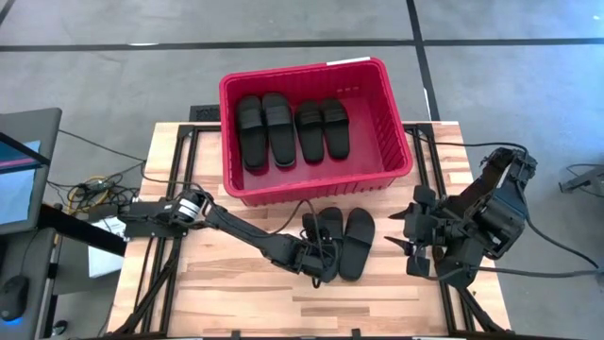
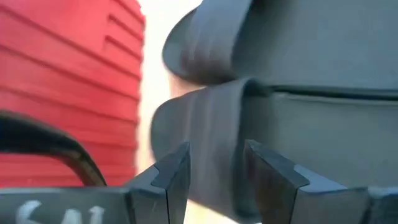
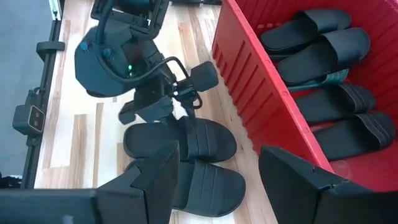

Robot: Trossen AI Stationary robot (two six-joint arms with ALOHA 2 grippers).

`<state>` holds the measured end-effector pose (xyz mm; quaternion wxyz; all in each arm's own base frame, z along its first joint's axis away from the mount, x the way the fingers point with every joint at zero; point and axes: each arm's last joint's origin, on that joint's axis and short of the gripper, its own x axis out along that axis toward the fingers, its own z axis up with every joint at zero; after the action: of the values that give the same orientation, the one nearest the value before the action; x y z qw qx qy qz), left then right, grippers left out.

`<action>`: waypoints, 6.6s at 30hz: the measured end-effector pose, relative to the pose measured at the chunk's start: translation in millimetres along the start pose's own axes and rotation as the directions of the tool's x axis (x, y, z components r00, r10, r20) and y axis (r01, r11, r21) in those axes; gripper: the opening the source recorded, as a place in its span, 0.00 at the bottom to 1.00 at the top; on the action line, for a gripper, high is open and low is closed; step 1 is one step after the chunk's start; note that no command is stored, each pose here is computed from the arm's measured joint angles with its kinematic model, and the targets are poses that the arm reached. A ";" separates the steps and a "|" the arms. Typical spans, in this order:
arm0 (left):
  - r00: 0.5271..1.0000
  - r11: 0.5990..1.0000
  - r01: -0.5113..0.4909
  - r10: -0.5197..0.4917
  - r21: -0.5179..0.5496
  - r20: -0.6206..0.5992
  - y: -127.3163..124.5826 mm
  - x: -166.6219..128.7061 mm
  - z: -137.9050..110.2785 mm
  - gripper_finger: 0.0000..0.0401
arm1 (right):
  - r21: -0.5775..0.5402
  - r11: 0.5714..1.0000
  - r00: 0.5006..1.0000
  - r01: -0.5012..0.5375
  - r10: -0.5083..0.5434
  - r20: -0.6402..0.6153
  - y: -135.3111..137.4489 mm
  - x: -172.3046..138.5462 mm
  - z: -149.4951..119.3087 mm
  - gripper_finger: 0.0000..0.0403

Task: Pick and place slides into bin
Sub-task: Put the black slipper into the red container

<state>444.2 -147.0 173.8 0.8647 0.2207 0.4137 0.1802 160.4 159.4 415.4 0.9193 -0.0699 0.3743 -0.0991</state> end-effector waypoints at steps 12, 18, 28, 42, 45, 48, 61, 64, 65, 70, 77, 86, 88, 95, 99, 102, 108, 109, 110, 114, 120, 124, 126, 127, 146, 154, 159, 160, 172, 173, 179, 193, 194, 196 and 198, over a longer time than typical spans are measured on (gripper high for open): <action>0.992 0.990 0.130 -0.129 0.052 -0.015 6.7 9.2 1.1 0.34 | -0.006 1.000 1.000 0.003 -0.003 -0.003 -0.3 0.0 -0.4 0.51; 0.994 0.993 0.106 -0.105 0.057 -0.030 12.2 13.4 0.1 0.34 | -0.011 1.000 1.000 0.003 -0.003 -0.003 -0.3 0.0 -0.4 0.51; 0.992 0.992 0.117 -0.115 0.046 -0.045 22.6 22.4 -0.1 0.34 | -0.022 1.000 1.000 0.008 -0.008 -0.009 -1.0 0.0 -1.1 0.51; 0.993 0.985 0.111 -0.106 0.129 -0.050 19.3 27.9 -2.2 0.34 | -0.033 0.999 1.000 0.015 -0.015 -0.017 -1.9 0.0 -2.0 0.51; 0.993 0.982 0.113 -0.105 0.151 -0.060 10.6 33.6 -6.4 0.34 | -0.035 0.999 1.000 0.016 -0.017 -0.019 -2.1 -0.1 -2.3 0.51; 0.996 0.986 0.069 -0.060 0.149 -0.065 6.9 32.8 -8.4 0.34 | -0.042 0.999 1.000 0.010 -0.011 -0.021 -1.1 -1.1 -3.3 0.51; 0.997 0.996 0.033 -0.028 0.079 -0.070 12.0 34.1 -6.4 0.04 | -0.044 0.999 1.000 0.004 -0.005 -0.016 0.4 -2.9 -4.5 0.51; 0.998 0.997 0.042 -0.039 0.061 -0.046 11.7 28.7 1.1 0.02 | -0.042 0.999 1.000 0.005 -0.006 -0.016 0.3 -2.9 -4.5 0.51; 0.998 0.997 0.046 -0.044 0.057 -0.039 11.2 26.6 3.5 0.02 | -0.042 0.999 1.000 0.005 -0.006 -0.016 0.3 -2.9 -4.5 0.51; 0.997 0.995 0.057 -0.054 0.076 -0.051 15.7 13.3 15.7 0.01 | -0.042 0.999 1.000 0.005 -0.006 -0.016 0.3 -2.9 -4.5 0.51; 0.992 0.989 0.068 -0.053 0.129 -0.116 30.9 -13.7 32.4 0.00 | -0.045 0.999 1.000 0.007 -0.008 -0.018 0.1 -2.9 -4.7 0.51; 0.986 0.986 0.127 -0.114 0.112 -0.119 72.5 -65.8 67.3 0.00 | -0.056 0.998 1.000 0.014 -0.016 -0.026 -0.9 -3.0 -5.7 0.51; 0.987 0.984 0.137 -0.126 0.113 -0.095 83.0 -78.0 74.9 0.00 | -0.056 0.998 1.000 0.014 -0.016 -0.026 -0.9 -3.0 -5.7 0.51; 0.995 0.995 0.095 -0.096 0.026 0.021 130.4 -115.0 82.4 0.00 | -0.060 0.998 0.999 0.017 -0.019 -0.029 -1.3 -3.0 -6.1 0.51; 0.995 0.998 0.056 -0.053 -0.036 0.083 155.2 -128.7 87.3 0.00 | -0.065 0.998 0.999 0.018 -0.020 -0.030 -1.4 -2.9 -6.1 0.51; 0.992 0.997 0.017 -0.007 -0.076 0.125 174.8 -134.1 89.9 0.00 | -0.068 0.998 0.999 0.018 -0.020 -0.030 -1.4 -2.9 -6.1 0.51; 0.989 0.986 -0.093 0.107 -0.135 0.099 216.9 -121.4 86.7 0.00 | -0.068 0.997 0.999 0.019 -0.021 -0.029 -1.5 -2.9 -6.1 0.51; 0.989 0.983 -0.109 0.123 -0.146 0.088 224.2 -116.5 85.6 0.00 | -0.068 0.998 0.999 0.019 -0.021 -0.029 -1.5 -2.9 -6.1 0.51; 0.988 0.980 -0.122 0.136 -0.157 0.078 231.5 -111.8 84.4 0.00 | -0.068 0.997 0.999 0.020 -0.022 -0.028 -1.5 -2.9 -6.1 0.51; 0.981 0.958 -0.170 0.187 -0.229 0.055 264.1 -92.5 79.9 0.00 | -0.059 0.998 0.999 0.031 -0.033 -0.030 -3.3 -0.9 -4.6 0.51; 0.959 0.919 -0.261 0.282 -0.297 0.030 318.3 -66.5 68.9 0.00 | -0.028 0.997 0.997 0.070 -0.070 -0.035 -9.8 5.8 0.1 0.51; 0.952 0.895 -0.294 0.307 -0.335 -0.014 352.6 -51.6 53.9 0.00 | -0.004 0.993 0.993 0.116 -0.116 -0.027 -15.9 11.2 4.3 0.51; 0.947 0.883 -0.313 0.319 -0.350 -0.044 366.6 -41.4 44.5 0.00 | 0.007 0.990 0.989 0.144 -0.144 -0.020 -19.3 14.0 6.5 0.51; 0.943 0.877 -0.327 0.327 -0.352 -0.062 372.3 -35.6 39.5 0.00 | 0.007 0.988 0.987 0.157 -0.157 -0.017 -20.9 15.4 7.5 0.51; 0.932 0.909 -0.336 0.284 -0.248 -0.224 368.2 81.4 -49.4 0.00 | 0.059 0.942 0.942 0.332 -0.328 -0.065 -56.7 41.4 23.3 0.51; 0.924 0.898 -0.370 0.330 -0.236 -0.193 371.2 97.0 -63.6 0.00 | 0.066 0.932 0.933 0.356 -0.351 -0.086 -64.3 46.1 25.4 0.51; 0.913 0.883 -0.395 0.348 -0.252 -0.210 382.4 100.1 -73.0 0.00 | 0.076 0.927 0.928 0.368 -0.361 -0.093 -67.4 47.9 26.3 0.51; 0.912 0.882 -0.397 0.350 -0.254 -0.213 384.5 100.4 -74.6 0.00 | 0.078 0.925 0.927 0.371 -0.363 -0.094 -68.2 48.3 26.5 0.51; 0.922 0.898 -0.379 0.347 -0.221 -0.172 395.3 101.9 -77.9 0.00 | 0.089 0.915 0.917 0.394 -0.384 -0.110 -74.8 52.0 28.1 0.51; 0.924 0.900 -0.374 0.343 -0.222 -0.168 395.8 102.1 -78.3 0.00 | 0.090 0.914 0.916 0.395 -0.385 -0.111 -75.3 52.3 28.2 0.51; 0.921 0.902 -0.375 0.339 -0.211 -0.190 394.7 112.7 -84.5 0.00 | 0.091 0.914 0.916 0.396 -0.386 -0.112 -75.6 52.4 28.2 0.51; 0.915 0.903 -0.386 0.348 -0.189 -0.203 386.7 129.0 -87.5 0.00 | 0.099 0.913 0.916 0.396 -0.385 -0.112 -75.5 52.3 28.3 0.51; 0.915 0.902 -0.387 0.350 -0.190 -0.202 386.7 128.8 -87.2 0.01 | 0.099 0.913 0.916 0.396 -0.385 -0.112 -75.5 52.4 28.2 0.51; 0.914 0.901 -0.390 0.353 -0.191 -0.203 387.4 128.8 -87.4 0.03 | 0.099 0.913 0.916 0.396 -0.385 -0.112 -75.5 52.3 28.3 0.51; 0.914 0.901 -0.389 0.351 -0.190 -0.205 387.3 128.9 -87.7 0.04 | 0.099 0.913 0.916 0.396 -0.385 -0.112 -75.5 52.3 28.3 0.51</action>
<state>400.8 261.5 248.3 0.7964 0.1795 0.4113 0.4054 207.1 75.4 415.5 0.8657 -0.0835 0.3873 -0.3060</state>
